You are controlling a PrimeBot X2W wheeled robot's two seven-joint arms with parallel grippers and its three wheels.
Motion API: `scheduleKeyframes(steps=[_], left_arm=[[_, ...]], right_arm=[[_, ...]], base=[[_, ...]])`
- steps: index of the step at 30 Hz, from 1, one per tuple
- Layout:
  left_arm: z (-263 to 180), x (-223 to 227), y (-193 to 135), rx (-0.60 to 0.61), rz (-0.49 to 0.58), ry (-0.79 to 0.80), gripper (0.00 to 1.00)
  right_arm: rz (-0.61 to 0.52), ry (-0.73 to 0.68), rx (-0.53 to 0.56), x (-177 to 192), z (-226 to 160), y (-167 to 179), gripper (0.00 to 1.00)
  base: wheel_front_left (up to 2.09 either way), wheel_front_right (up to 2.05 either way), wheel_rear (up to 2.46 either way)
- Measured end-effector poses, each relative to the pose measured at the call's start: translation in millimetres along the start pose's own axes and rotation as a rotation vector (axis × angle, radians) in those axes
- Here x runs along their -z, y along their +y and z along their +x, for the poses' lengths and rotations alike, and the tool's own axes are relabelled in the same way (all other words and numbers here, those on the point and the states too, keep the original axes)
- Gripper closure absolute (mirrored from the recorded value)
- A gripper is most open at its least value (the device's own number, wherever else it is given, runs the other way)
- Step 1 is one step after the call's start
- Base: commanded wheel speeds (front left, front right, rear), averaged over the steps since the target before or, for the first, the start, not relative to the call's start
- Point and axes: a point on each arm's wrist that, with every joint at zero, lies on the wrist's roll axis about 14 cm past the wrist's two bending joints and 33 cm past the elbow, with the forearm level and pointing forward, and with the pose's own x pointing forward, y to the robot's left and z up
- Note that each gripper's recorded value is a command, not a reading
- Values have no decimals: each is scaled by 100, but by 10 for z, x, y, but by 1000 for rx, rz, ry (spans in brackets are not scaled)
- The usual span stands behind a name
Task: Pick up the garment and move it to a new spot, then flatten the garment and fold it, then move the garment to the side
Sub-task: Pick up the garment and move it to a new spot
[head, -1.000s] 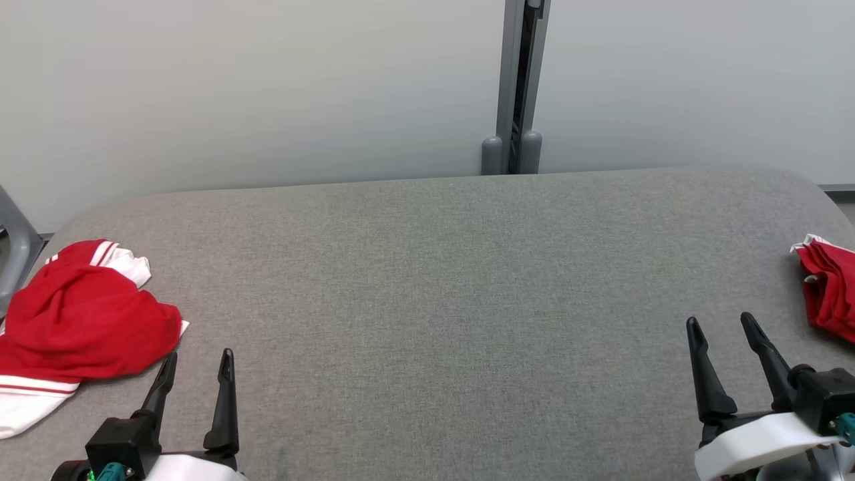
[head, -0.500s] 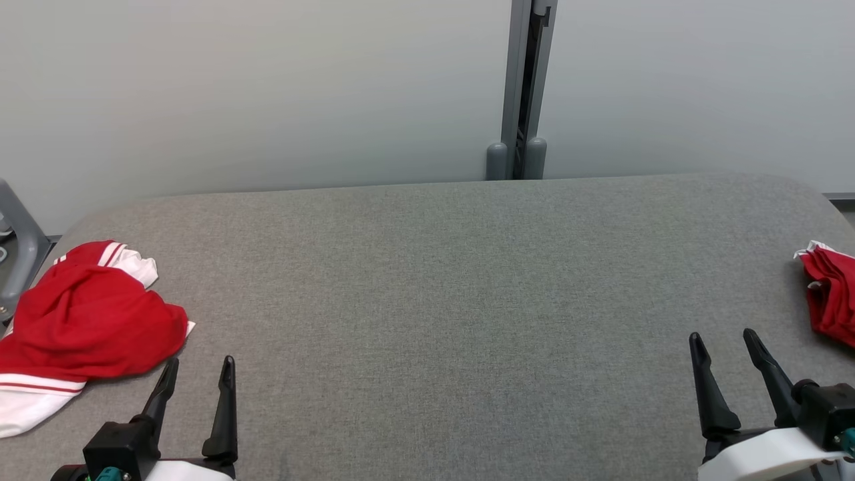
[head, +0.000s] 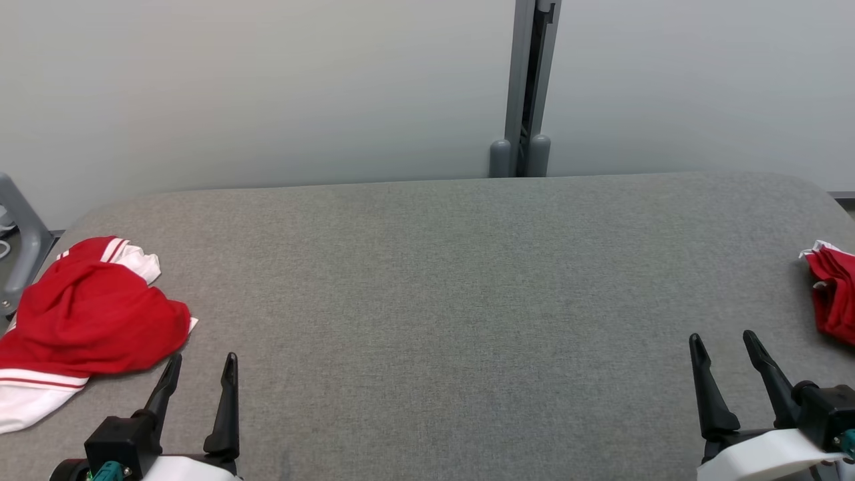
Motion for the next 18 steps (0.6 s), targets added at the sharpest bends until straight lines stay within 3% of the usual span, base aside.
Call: scheduleKeyframes(steps=[7,18], left_arm=[[2,-122,103,-32,-11,-41,0],[-264,-337,697,-210,0,-117,0]], right_arm=[[10,5,-67,19,116,218,0],[24,6,-271,17,378,903,0]], base=[[0,0,0],[0,0,0]])
